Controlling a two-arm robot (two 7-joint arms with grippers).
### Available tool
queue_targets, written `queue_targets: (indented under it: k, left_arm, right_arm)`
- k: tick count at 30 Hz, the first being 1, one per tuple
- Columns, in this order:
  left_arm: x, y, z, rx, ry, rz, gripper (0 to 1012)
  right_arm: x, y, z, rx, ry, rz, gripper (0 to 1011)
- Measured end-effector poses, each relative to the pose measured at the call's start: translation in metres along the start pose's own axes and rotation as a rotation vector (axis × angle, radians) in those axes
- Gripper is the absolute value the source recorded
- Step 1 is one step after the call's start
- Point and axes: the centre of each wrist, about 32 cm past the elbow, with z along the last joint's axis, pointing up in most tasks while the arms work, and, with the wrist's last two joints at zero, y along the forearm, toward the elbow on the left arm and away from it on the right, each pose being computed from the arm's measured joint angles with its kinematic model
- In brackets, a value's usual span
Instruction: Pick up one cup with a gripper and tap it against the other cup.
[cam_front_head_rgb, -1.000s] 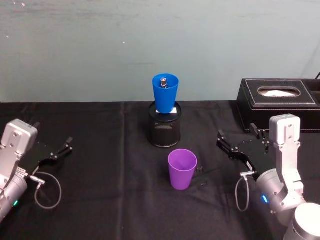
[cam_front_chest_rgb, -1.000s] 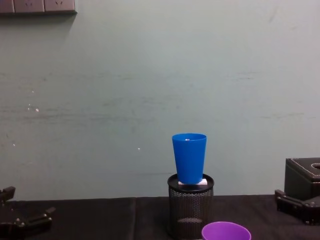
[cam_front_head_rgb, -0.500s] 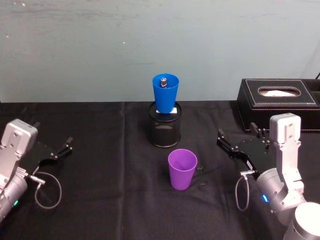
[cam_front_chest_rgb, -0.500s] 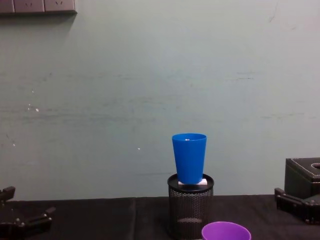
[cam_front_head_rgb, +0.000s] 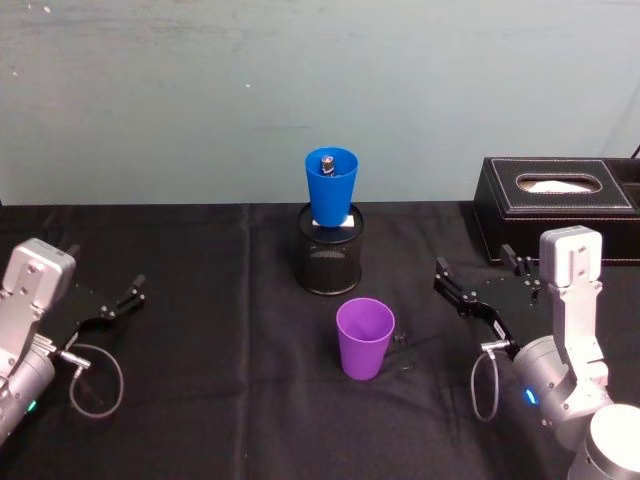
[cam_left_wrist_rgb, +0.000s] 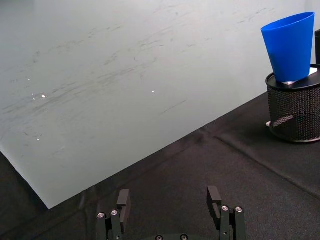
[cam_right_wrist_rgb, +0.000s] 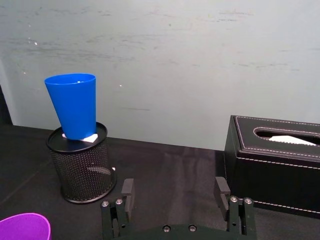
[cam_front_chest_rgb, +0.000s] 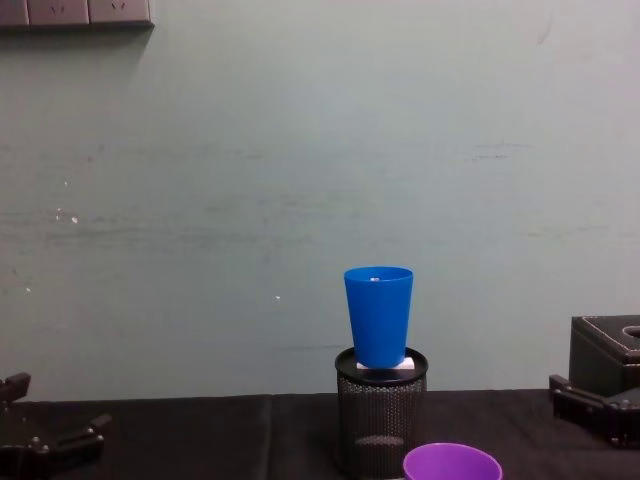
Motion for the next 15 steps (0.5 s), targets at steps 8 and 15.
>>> queue_targets:
  k: [8,15]
  left_arm:
    - [0.0,0.0,0.0,0.0,0.0,0.0,1000]
    - [0.0,0.0,0.0,0.0,0.0,0.0,1000]
  right_arm:
    - [0.0,0.0,0.0002,0.0,0.0,0.0,1002]
    - [0.0,0.0,0.0001,0.0,0.0,-0.001,1002]
